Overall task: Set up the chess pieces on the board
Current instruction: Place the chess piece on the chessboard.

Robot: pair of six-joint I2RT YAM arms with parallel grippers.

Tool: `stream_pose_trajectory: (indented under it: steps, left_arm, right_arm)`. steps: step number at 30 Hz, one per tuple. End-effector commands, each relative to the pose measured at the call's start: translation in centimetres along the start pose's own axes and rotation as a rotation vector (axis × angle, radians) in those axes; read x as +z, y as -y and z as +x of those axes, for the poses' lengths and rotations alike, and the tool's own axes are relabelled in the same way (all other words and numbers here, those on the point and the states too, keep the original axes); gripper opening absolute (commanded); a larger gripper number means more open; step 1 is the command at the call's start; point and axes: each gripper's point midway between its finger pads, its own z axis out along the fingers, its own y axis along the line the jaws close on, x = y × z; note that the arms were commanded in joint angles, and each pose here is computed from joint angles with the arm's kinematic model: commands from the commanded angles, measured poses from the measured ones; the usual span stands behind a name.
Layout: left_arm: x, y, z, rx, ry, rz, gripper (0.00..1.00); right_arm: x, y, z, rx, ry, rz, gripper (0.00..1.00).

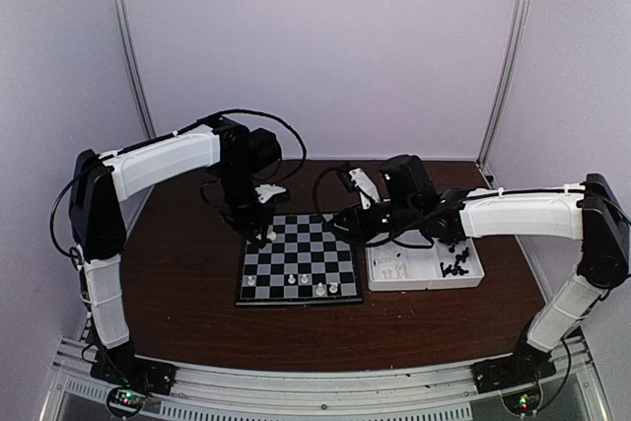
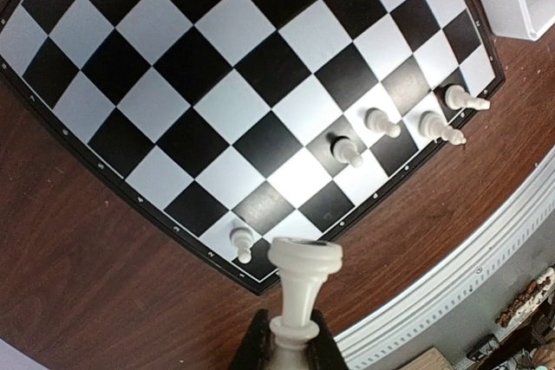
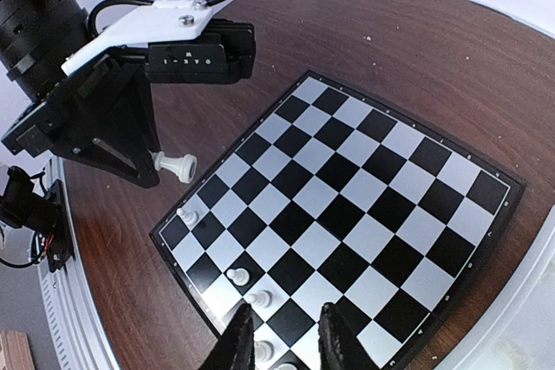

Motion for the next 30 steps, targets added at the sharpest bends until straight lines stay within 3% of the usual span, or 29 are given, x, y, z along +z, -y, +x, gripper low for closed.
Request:
stream_pose_trajectory:
  steps: [1, 6, 11, 15, 30]
  left_arm:
    - [-0.7, 0.2, 0.3, 0.019, -0.029, -0.007, 0.0]
    - [-2.4, 4.5, -2.0, 0.088, 0.098, 0.224, 0.0]
    - [-4.4, 8.5, -2.8, 0.168, 0.183, 0.446, 0.0]
    - [-5.5, 10.8, -2.6, 0.223, 0.197, 0.561, 0.0]
    - [-6.9, 13.3, -1.2, 0.309, 0.196, 0.642, 0.0]
  right_arm:
    - [-0.3, -0.8, 0.0, 0.006, 0.025, -0.046, 0.27]
    - [0.2, -2.8, 0.5, -0.044, 0.003, -0.138, 0.31]
    - [-1.0, -6.2, -0.7, -0.089, 0.027, -0.306, 0.53]
    - [-2.2, -7.6, -0.5, -0.208, 0.03, -0.338, 0.68]
    - [-3.7, -7.7, 0.0, -0.536, -0.103, -0.264, 0.59]
